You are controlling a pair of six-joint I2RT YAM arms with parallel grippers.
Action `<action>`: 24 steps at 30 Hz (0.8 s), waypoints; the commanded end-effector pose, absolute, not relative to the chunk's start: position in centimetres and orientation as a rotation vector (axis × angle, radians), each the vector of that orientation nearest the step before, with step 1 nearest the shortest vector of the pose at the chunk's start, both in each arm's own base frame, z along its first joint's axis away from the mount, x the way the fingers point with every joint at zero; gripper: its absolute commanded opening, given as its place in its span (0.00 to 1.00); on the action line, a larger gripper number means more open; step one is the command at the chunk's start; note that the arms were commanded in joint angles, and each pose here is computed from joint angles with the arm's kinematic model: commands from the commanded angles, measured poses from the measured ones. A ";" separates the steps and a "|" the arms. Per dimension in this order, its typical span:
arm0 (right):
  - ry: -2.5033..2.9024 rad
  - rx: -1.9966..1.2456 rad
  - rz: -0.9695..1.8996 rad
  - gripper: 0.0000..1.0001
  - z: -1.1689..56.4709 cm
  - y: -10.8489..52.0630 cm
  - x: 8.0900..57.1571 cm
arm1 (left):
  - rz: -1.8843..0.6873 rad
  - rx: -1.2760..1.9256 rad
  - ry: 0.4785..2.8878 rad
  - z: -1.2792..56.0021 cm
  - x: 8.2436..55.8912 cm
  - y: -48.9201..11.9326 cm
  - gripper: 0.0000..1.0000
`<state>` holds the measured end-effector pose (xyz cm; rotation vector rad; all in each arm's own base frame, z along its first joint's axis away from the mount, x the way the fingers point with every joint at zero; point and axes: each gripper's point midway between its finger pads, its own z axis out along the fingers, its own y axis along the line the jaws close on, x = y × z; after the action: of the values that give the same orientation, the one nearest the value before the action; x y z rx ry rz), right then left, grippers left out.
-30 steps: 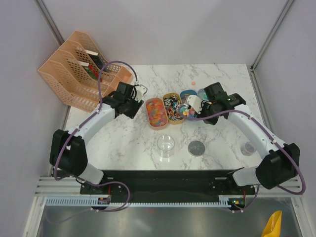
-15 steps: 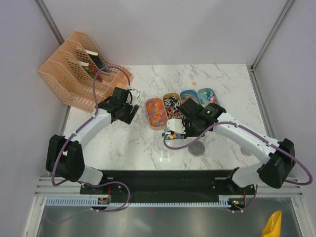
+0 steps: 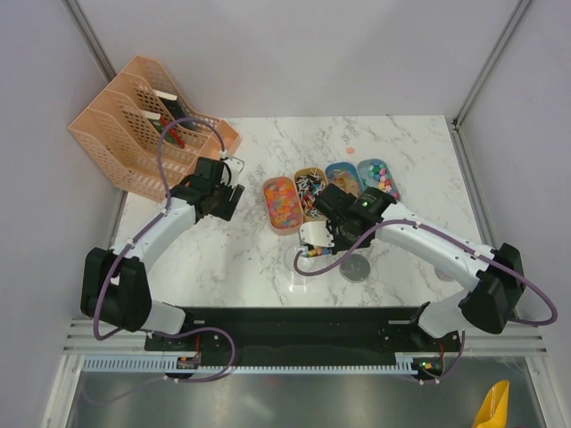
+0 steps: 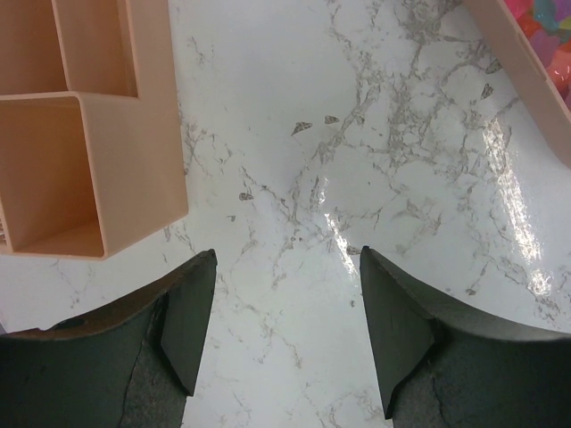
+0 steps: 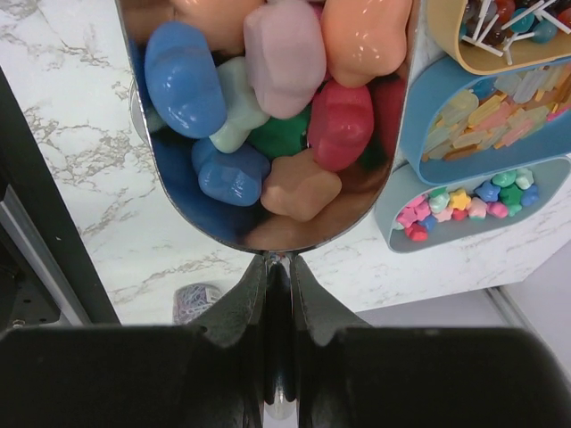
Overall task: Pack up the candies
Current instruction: Place the fake candies in the packing bottle.
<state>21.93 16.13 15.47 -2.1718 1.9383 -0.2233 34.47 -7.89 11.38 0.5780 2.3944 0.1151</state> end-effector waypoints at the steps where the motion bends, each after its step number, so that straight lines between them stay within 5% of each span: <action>1: 1.923 -2.214 -0.313 0.00 15.9 15.5 22.1 | 0.105 0.501 2.324 13.1 35.2 -8.0 0.73; 24: 1.904 -2.304 -0.571 0.00 17.2 16.4 22.4 | 0.058 0.450 2.304 13.1 34.9 -8.3 0.73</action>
<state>21.93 16.38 15.42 -2.3365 1.9068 -0.4906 34.18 -7.99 11.69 0.5194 2.3654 0.0897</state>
